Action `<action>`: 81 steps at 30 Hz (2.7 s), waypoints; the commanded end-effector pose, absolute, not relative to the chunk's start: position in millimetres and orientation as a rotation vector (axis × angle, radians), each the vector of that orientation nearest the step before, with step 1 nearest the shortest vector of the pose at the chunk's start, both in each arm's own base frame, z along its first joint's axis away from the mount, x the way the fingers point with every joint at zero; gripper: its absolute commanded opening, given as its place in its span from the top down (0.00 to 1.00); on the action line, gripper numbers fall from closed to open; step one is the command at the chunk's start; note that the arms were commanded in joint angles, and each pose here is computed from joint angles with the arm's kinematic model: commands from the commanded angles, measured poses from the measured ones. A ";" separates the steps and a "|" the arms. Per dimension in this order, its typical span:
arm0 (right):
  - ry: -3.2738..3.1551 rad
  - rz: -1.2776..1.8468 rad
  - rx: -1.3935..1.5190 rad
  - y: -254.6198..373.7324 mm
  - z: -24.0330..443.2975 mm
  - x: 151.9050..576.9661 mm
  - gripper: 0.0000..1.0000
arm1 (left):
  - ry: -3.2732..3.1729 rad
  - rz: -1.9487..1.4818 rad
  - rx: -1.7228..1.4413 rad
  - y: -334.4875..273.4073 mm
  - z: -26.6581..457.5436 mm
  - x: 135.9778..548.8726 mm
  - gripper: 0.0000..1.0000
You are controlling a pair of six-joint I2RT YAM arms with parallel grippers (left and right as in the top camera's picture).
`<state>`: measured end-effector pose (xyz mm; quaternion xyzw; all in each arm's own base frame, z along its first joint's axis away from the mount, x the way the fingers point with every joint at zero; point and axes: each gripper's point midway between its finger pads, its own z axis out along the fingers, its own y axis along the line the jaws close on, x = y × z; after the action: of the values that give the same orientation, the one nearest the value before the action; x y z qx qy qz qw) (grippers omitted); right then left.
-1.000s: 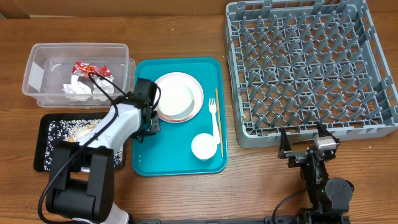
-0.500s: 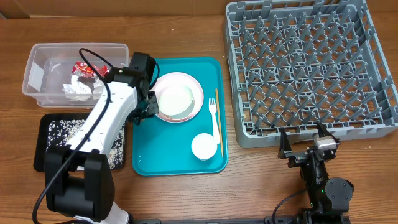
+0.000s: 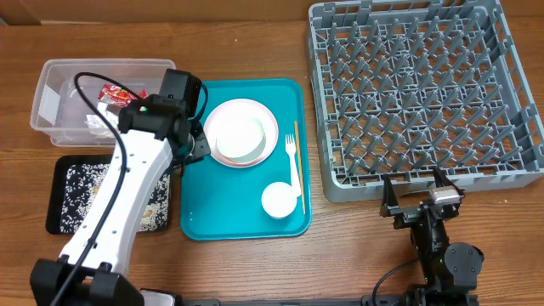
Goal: Sort waste into correct bins and load items into the dishwasher
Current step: 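Close the left gripper on the carrot and lift it, then carry the carrot left and drop it onto the black tray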
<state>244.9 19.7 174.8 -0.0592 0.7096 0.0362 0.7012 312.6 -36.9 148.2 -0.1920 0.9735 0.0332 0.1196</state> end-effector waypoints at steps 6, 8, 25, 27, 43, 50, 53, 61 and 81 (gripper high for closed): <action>1.575 0.085 -0.126 19.2 173.3 244.9 0.00 | 2.754 0.249 -0.781 -0.8 161.3 304.7 0.88; 1.575 0.085 -0.126 19.2 173.3 244.9 0.00 | 2.756 0.235 -0.805 2.1 160.7 304.2 0.88; 1.575 0.085 -0.126 19.2 173.3 244.9 0.00 | 2.669 0.243 -1.065 53.9 160.9 302.9 0.90; 1.575 0.085 -0.126 19.2 173.3 244.9 0.00 | 2.648 0.246 -1.140 63.6 160.3 299.1 0.89; 1.575 0.085 -0.126 19.2 173.3 244.9 0.00 | 2.512 0.283 -1.410 112.0 144.9 286.7 0.86; 1.575 0.085 -0.126 19.2 173.2 244.9 0.00 | 2.526 0.274 -1.497 112.5 93.9 269.3 0.86; 1.575 0.085 -0.126 19.2 173.3 244.9 0.00 | 2.528 0.259 -1.502 110.4 75.5 265.7 0.86; 1.575 0.085 -0.126 19.2 173.3 244.9 0.00 | 2.494 0.243 -1.489 111.1 53.0 267.3 0.89; 1.575 0.085 -0.126 19.2 173.3 244.9 0.00 | 2.570 0.294 -1.358 115.8 70.3 270.5 0.39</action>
<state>244.9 19.7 174.7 -0.0595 0.7097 0.0362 0.7011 251.1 108.2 45.7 -0.4770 0.8695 0.1043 0.0751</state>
